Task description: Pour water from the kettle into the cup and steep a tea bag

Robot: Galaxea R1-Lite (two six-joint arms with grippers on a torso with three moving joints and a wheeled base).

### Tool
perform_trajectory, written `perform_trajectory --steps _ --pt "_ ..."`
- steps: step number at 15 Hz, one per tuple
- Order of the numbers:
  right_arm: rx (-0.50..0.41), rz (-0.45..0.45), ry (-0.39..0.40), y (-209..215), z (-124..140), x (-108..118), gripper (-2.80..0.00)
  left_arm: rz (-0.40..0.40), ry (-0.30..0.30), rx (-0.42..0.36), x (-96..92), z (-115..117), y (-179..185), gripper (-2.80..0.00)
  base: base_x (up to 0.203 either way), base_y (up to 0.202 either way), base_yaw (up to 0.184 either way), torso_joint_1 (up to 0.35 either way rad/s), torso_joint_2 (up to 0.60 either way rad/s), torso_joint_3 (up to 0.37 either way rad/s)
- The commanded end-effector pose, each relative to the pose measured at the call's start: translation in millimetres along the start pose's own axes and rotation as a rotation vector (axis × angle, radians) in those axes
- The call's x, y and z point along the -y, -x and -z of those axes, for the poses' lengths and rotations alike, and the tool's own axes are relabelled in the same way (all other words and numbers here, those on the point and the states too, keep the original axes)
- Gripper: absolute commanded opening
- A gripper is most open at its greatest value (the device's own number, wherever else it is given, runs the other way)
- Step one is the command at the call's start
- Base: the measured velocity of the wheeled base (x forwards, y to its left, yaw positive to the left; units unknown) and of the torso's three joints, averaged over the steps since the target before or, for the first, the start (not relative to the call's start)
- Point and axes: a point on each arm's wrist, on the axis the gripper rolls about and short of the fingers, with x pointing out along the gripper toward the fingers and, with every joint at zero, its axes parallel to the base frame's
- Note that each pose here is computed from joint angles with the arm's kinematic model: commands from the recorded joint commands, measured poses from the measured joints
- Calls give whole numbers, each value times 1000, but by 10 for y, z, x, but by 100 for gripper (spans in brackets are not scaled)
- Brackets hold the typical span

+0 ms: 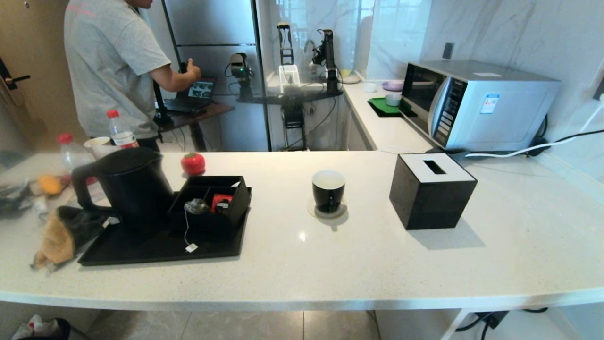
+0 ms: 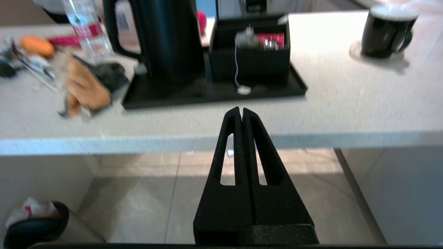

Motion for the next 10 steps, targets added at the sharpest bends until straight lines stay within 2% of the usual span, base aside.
perform_trajectory --steps 1,3,6,10 --pt "-2 0 -1 -1 1 0 -280 -7 0 12 -6 -125 14 -280 0 0 0 0 0 0" --pt "-2 1 -1 -1 1 0 -280 -42 -1 -7 -19 -274 -17 -280 0 0 0 0 0 0" --pt "-2 0 -1 -1 1 0 -280 -104 -8 -74 -46 -547 -158 -280 0 0 0 0 0 0" --pt "-2 0 -1 -1 1 0 -280 -217 -24 -174 -76 -1021 -552 -280 0 0 0 0 0 0"
